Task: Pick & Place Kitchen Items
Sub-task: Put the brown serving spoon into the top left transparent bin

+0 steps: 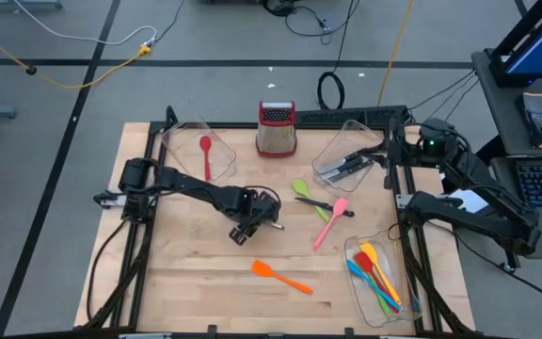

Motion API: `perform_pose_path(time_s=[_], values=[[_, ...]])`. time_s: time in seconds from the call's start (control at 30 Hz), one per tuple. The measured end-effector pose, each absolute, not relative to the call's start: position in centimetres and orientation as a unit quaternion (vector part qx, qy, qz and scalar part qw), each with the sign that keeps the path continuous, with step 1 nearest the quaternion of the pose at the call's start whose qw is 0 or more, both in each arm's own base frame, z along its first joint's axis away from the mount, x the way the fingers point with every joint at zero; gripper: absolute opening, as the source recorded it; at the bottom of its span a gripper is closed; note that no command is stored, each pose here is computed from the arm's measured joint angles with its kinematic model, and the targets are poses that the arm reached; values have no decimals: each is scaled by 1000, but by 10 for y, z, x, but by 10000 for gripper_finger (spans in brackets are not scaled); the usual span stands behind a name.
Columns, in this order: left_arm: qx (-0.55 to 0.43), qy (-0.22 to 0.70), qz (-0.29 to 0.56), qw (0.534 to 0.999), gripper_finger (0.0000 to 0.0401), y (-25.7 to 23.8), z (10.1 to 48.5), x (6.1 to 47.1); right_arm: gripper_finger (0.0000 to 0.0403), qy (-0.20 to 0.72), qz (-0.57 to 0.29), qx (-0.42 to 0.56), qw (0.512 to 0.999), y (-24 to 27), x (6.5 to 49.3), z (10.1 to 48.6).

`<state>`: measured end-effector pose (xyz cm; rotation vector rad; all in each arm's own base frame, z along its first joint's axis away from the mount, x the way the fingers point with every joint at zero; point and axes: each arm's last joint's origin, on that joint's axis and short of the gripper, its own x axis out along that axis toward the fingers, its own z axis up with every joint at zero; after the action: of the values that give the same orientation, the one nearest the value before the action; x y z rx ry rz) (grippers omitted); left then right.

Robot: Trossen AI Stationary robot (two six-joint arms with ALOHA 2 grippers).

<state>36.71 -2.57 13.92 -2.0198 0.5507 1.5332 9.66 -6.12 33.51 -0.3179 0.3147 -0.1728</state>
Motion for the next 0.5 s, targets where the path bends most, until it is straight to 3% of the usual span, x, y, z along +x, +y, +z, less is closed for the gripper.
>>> perform_pose_path(time_s=[0.1, 0.33, 0.5], values=[[-749, 233, 569, 247, 207, -22, 127, 370, 0, 154, -78, -159, 972, -59, 96, 335], [-757, 279, 539, 242, 205, -26, 115, 377, 0, 149, -55, -167, 973, -53, 98, 336], [-753, 280, 543, 245, 160, -31, 114, 376, 0, 147, -43, -174, 973, -51, 99, 336]])
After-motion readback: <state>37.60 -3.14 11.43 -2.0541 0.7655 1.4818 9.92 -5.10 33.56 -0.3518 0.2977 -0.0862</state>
